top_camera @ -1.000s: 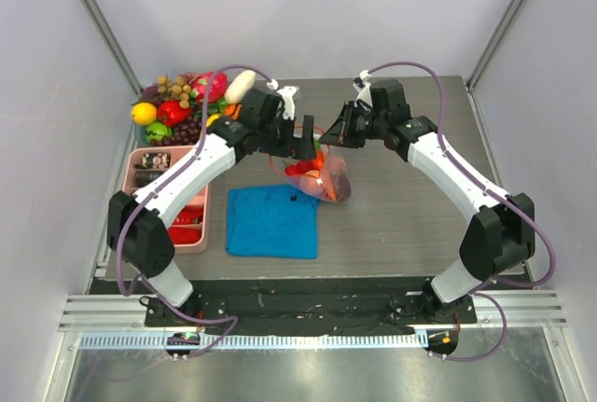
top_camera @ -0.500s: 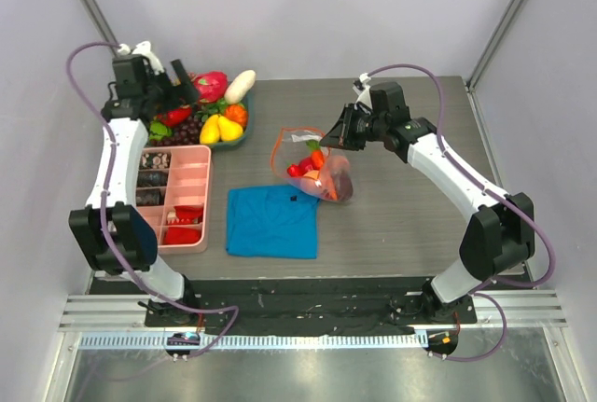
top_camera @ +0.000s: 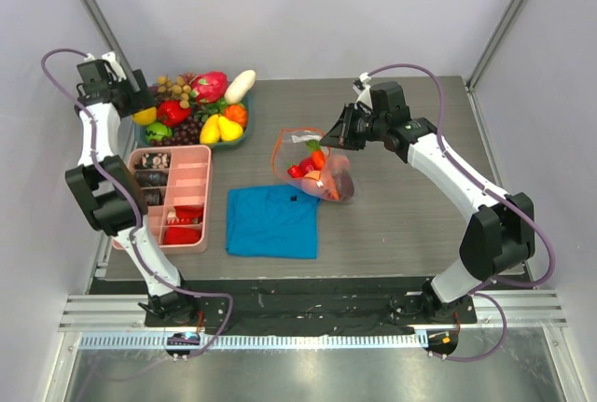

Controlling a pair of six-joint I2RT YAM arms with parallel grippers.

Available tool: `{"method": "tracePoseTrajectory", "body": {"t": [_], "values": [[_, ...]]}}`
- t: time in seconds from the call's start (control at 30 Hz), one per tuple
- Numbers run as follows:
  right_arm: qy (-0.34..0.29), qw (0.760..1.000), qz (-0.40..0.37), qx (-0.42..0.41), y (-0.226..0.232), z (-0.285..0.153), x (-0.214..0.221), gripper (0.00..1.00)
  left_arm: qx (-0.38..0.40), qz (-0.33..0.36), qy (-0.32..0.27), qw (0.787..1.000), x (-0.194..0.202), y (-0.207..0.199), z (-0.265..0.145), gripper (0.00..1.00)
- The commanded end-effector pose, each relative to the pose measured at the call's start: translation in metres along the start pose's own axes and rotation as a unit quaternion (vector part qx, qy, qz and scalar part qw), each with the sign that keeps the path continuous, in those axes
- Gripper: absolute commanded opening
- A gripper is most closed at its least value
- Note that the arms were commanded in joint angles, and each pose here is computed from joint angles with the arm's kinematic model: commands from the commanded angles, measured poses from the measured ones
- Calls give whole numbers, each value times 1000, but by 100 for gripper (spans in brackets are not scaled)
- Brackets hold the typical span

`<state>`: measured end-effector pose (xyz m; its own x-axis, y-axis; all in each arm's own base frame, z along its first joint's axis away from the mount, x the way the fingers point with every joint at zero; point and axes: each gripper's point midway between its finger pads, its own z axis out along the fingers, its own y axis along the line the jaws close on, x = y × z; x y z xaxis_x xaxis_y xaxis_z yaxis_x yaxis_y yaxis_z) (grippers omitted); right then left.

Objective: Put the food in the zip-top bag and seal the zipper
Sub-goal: Pick up the fake fruit from the bin.

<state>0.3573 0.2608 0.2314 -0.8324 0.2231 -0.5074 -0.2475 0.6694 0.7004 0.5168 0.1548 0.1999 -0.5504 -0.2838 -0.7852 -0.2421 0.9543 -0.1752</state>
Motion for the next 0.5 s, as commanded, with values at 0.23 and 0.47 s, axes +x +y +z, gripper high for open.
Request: {"method": "tracePoseTrajectory", "body": {"t": [0.23,0.47], "values": [[-17,1000,-10,-15,9,-2,-10,1,3,14,-38,999,-28,27,37,93],[-16,1000,-10,-14,8,-1,-11,1,11,-15,-32,999,-23,26,55,90]]}}
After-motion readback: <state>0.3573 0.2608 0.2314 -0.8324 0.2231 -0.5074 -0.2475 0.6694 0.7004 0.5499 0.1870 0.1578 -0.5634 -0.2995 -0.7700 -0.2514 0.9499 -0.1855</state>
